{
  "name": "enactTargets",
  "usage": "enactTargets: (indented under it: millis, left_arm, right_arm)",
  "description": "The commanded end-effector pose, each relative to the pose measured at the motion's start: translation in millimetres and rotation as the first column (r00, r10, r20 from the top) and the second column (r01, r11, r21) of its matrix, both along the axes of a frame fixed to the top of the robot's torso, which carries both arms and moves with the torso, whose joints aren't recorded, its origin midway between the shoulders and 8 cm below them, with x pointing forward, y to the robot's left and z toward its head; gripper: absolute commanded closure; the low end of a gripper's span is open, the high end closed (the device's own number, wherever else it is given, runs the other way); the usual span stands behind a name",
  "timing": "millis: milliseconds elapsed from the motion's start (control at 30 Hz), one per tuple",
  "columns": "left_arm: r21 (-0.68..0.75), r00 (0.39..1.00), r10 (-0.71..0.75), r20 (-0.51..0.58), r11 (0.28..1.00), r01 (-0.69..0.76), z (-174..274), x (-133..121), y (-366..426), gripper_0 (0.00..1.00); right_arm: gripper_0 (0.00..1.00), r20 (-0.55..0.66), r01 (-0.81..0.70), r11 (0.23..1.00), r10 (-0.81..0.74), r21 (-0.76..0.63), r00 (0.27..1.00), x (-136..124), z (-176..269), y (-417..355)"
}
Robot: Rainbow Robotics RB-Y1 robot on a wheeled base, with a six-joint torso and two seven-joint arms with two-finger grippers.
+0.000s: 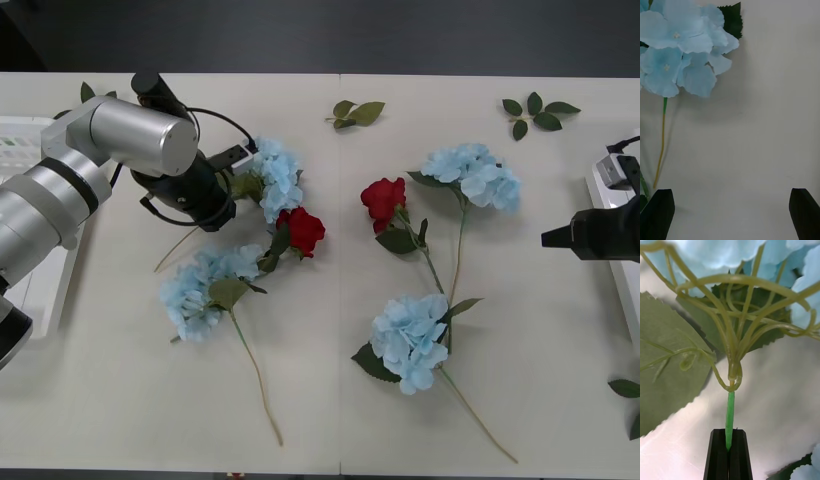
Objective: Put the red flowers into the right box and the blue flowers into the left box
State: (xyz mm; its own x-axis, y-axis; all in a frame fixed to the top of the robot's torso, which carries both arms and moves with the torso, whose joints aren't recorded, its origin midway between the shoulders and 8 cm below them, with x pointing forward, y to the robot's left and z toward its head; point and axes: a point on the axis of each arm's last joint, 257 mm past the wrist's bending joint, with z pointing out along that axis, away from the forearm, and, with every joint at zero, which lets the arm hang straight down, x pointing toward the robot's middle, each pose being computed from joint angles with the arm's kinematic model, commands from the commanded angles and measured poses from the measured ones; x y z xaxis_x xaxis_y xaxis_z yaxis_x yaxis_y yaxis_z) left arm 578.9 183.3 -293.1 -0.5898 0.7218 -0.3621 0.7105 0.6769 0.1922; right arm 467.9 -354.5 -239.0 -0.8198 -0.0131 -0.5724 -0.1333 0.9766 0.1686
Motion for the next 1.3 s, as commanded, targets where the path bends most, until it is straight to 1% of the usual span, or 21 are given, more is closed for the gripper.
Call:
enactTargets:
  millis: [33,167,233,367,500,600,733,767,867,900,1000,1200,1267,1300]
  left_arm:
    - [-0.054,0.994,0.000,0.113,0.999,0.006,73.9,28.5,-11.2,1.00]
    - [-0.097,0.996,0.030,0.084,0.995,-0.022,97.4,24.4,-2.5,1.00]
    - [-0.127,0.996,0.055,0.068,0.991,-0.046,110.5,23.0,5.5,1.00]
    - [-0.168,0.994,0.106,0.035,0.981,-0.098,129.1,17.9,30.5,1.00]
    - [-0.189,0.986,0.164,0.028,0.969,-0.156,149.4,11.9,69.4,1.00]
    - [-0.179,0.974,0.225,0.041,0.960,-0.214,163.5,4.7,113.4,1.00]
    - [-0.177,0.949,0.311,0.045,0.938,-0.299,174.9,-8.7,167.7,1.00]
    - [-0.177,0.949,0.311,0.045,0.938,-0.299,174.9,-8.7,167.7,1.00]
    - [-0.187,0.915,0.401,0.048,0.903,-0.386,184.9,-25.0,220.5,1.00]
    - [-0.187,0.910,0.412,0.054,0.899,-0.396,187.8,-26.8,227.5,1.00]
    - [-0.184,0.875,0.481,0.057,0.867,-0.464,191.1,-42.2,268.8,1.00]
    - [-0.202,0.812,0.582,0.038,0.800,-0.564,188.7,-72.1,322.3,1.00]
    - [-0.208,0.787,0.616,0.031,0.774,-0.598,185.7,-80.4,336.2,1.00]
    - [-0.215,0.765,0.643,0.021,0.751,-0.625,182.7,-84.9,343.1,1.00]
  right_arm:
    - [0.11,0.025,0.006,1.000,-0.007,0.024,1.000,19.2,17.0,41.3]
    - [0.11,0.024,0.030,0.999,-0.031,0.026,0.999,32.5,14.8,66.3]
    - [0.11,0.032,0.045,0.999,-0.045,0.003,0.998,37.8,11.2,72.0]
    - [0.11,0.038,0.069,0.997,-0.068,-0.015,0.997,42.8,0.6,85.2]
    - [0.11,0.049,0.088,0.996,-0.087,-0.033,0.995,46.7,-7.8,96.5]
    - [0.11,0.056,0.094,0.995,-0.092,-0.034,0.994,50.8,-15.1,104.8]
    - [0.11,0.067,0.111,0.993,-0.108,-0.039,0.992,60.2,-24.7,113.8]
    - [0.11,0.067,0.111,0.993,-0.108,-0.039,0.992,60.2,-24.7,113.8]
    - [0.11,0.070,0.128,0.991,-0.126,-0.029,0.990,72.2,-30.1,120.3]
    - [0.11,0.071,0.132,0.991,-0.129,-0.030,0.989,74.2,-30.5,119.4]
    - [0.11,0.076,0.143,0.989,-0.142,-0.019,0.987,83.6,-32.7,119.3]
    - [0.11,0.079,0.153,0.988,-0.151,-0.012,0.985,89.4,-35.7,116.6]
    - [0.11,0.079,0.152,0.988,-0.151,-0.013,0.985,89.7,-36.8,116.3]
    - [0.11,0.080,0.153,0.988,-0.151,-0.011,0.985,90.2,-36.7,116.2]
